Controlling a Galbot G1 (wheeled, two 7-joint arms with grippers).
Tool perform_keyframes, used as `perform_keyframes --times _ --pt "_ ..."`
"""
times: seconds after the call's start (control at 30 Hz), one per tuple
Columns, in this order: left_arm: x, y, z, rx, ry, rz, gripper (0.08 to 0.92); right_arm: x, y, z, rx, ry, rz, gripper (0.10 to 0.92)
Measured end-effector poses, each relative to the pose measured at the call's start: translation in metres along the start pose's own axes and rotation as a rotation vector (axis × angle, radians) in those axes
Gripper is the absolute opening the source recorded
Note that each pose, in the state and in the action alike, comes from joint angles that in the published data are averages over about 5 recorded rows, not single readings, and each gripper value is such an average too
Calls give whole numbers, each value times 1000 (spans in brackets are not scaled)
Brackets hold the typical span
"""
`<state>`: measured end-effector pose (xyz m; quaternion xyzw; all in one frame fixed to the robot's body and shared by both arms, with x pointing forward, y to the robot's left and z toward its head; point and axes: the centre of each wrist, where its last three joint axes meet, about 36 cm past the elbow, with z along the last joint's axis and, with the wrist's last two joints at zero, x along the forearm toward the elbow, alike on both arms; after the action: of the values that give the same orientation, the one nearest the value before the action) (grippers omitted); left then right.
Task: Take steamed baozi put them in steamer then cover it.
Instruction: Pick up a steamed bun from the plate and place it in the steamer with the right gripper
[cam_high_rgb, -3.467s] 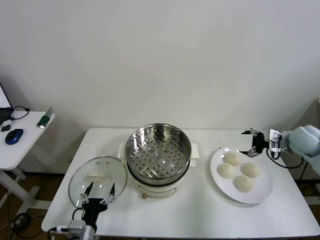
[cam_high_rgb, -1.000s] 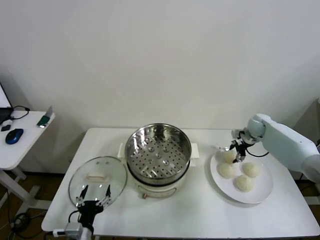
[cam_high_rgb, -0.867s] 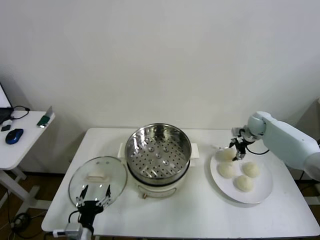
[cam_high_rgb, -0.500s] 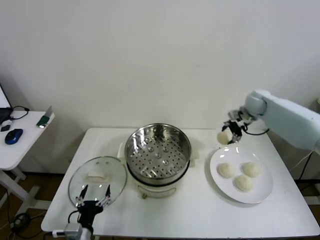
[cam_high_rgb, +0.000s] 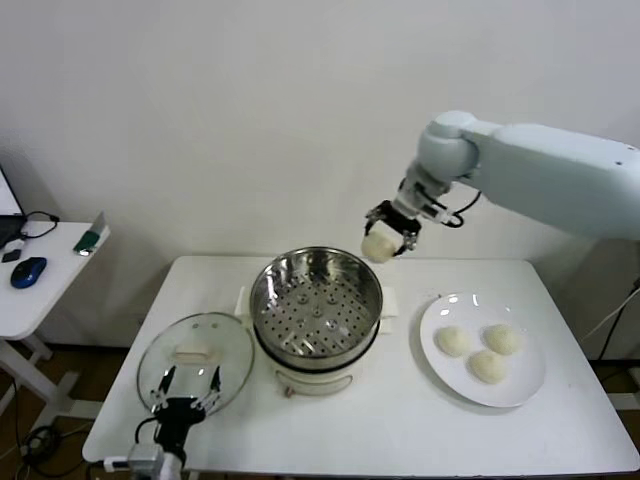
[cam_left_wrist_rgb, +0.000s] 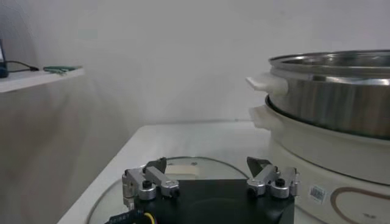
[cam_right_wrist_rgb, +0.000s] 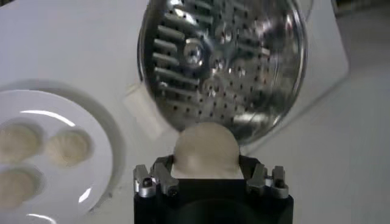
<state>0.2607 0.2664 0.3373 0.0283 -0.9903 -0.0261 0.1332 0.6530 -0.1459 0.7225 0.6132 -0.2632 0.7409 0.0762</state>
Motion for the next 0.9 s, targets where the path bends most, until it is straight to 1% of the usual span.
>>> perform_keyframes --times 0.2,0.4,0.63,0.9 --pt "1 1 -3 5 -7 -5 823 -26 -36 -32 169 -6 -25 721" --pt "2 0 -4 11 -10 -7 823 -59 -61 -44 267 0 -51 721" --pt "2 2 -5 18 -12 -11 823 -96 -77 -45 319 13 -66 721" --pt "0 3 -3 18 -11 -16 823 -132 -83 -38 329 17 -83 721"
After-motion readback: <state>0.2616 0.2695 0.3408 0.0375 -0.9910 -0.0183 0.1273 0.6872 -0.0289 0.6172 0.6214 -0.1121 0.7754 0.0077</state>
